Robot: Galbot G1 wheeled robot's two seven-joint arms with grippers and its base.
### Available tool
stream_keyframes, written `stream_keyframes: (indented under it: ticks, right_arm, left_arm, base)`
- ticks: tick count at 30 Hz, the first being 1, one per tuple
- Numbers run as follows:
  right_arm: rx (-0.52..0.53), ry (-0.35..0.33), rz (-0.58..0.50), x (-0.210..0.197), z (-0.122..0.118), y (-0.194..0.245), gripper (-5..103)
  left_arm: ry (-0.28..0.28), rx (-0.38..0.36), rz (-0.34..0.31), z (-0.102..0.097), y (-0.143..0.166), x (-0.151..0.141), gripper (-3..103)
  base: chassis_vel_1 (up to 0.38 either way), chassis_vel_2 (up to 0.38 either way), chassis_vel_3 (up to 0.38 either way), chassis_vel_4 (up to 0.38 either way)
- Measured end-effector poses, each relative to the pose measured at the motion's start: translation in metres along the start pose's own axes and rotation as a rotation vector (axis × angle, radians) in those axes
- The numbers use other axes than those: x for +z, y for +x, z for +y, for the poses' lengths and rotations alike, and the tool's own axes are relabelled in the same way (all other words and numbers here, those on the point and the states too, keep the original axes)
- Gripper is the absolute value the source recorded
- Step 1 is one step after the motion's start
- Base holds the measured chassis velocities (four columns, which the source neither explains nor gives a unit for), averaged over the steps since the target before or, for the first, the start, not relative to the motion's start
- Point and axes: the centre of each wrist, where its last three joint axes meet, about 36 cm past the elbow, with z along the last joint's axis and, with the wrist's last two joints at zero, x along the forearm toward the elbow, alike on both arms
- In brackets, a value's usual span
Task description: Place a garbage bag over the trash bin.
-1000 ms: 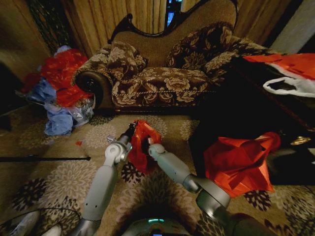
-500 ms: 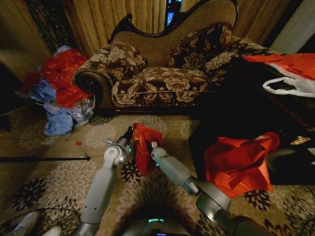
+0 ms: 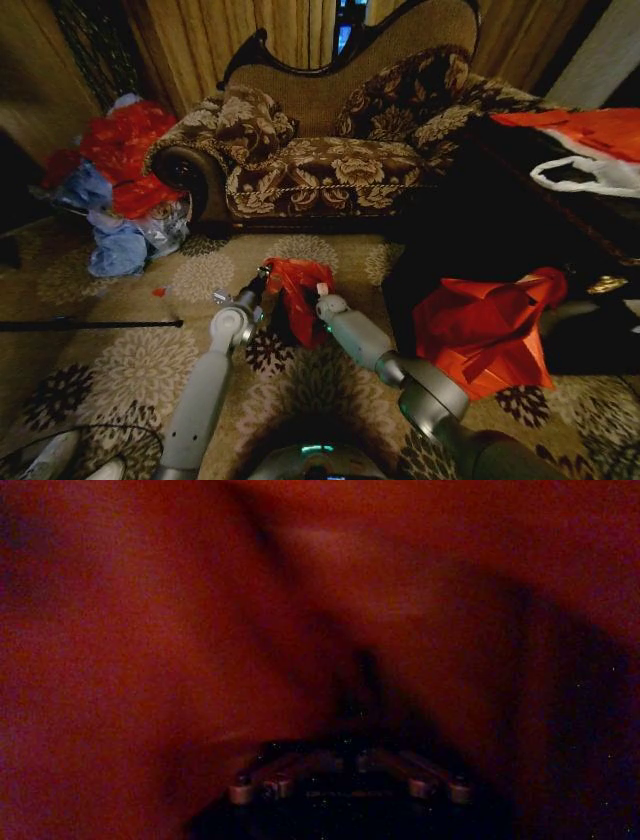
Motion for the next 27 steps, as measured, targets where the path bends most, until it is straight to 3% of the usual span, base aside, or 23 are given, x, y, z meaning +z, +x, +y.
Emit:
stream_keyframes:
  ticks: [4,14,22,26,27]
  right_arm:
    - [-0.017,0.028,-0.006,0.01,0.017,0.003,0]
    - [-0.033,0.074,-0.055,0.017,0.031,0.007,-3]
    - [-0.112,0.112,-0.179,-0.017,0.088,0.052,27]
    - [-0.129,0.132,-0.222,-0.034,0.1,0.068,44]
    - [-0.129,0.132,-0.222,-0.034,0.1,0.068,44]
  left_arm:
    - [-0.01,0.01,0.009,-0.008,0.0,0.004,0]
    - [-0.048,0.017,0.03,-0.022,0.012,0.014,0]
    - [-0.077,-0.005,0.028,-0.031,0.017,0.015,0]
    - [-0.083,-0.009,0.017,-0.035,0.017,0.013,0]
    - [-0.083,-0.009,0.017,-0.035,0.017,0.013,0]
  base:
    - [0.0,0.0,0.0,0.0]
    - [0.0,0.0,0.0,0.0]
    - [0.0,0.0,0.0,0.0]
    - [0.0,0.0,0.0,0.0]
    - [0.0,0.0,0.0,0.0]
